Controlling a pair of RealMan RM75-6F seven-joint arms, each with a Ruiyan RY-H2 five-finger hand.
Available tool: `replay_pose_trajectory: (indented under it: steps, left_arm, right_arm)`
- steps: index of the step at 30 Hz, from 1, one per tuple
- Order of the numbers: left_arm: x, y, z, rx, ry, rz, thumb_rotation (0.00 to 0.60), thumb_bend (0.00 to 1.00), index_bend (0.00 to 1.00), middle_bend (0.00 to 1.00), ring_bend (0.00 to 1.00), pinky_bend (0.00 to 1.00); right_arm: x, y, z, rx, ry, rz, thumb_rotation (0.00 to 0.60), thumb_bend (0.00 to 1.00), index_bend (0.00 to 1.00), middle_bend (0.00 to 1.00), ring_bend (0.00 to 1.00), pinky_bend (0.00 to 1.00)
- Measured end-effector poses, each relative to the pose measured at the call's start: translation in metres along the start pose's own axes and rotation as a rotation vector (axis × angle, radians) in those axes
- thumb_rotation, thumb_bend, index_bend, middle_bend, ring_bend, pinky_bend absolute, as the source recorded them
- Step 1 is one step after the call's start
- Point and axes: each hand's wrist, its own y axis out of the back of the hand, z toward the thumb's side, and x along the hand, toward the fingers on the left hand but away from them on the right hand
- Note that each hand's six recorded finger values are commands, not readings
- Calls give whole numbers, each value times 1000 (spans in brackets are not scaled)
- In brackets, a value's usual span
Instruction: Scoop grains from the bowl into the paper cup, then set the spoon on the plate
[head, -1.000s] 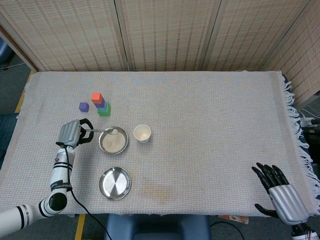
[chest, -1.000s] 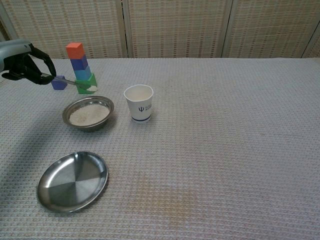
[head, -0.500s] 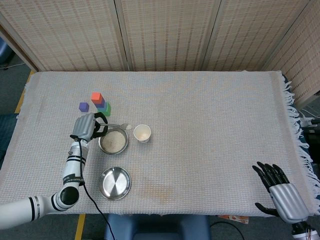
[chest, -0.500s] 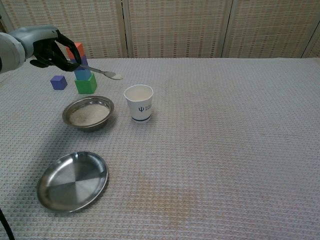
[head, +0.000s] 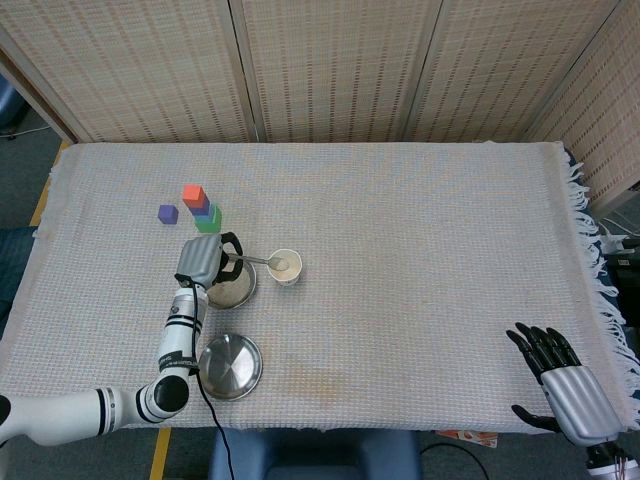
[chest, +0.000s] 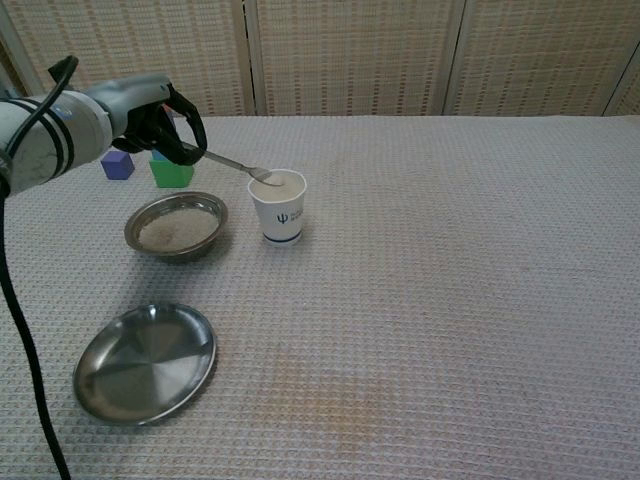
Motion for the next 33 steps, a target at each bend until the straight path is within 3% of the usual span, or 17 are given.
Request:
replay_pose_trajectory:
  steps: [13,24,33]
  left_arm:
    - [-6,-14,10,223,-86,139,600,527,1000,1000,1000,1000]
    - [-18,-14,24,345,-189,271,600,527,1000,1000,1000,1000]
    - [-34,-23,30,652,-340,495,600,524,1000,1000,1000,1000]
  right_arm:
    - [3,2,2,-2,8,-5,600,36,0,0,0,0]
    - [4,1,2,6,8,4,600,37,0,0,0,0]
    - [8,2,6,9,20,-1,600,38,0,0,0,0]
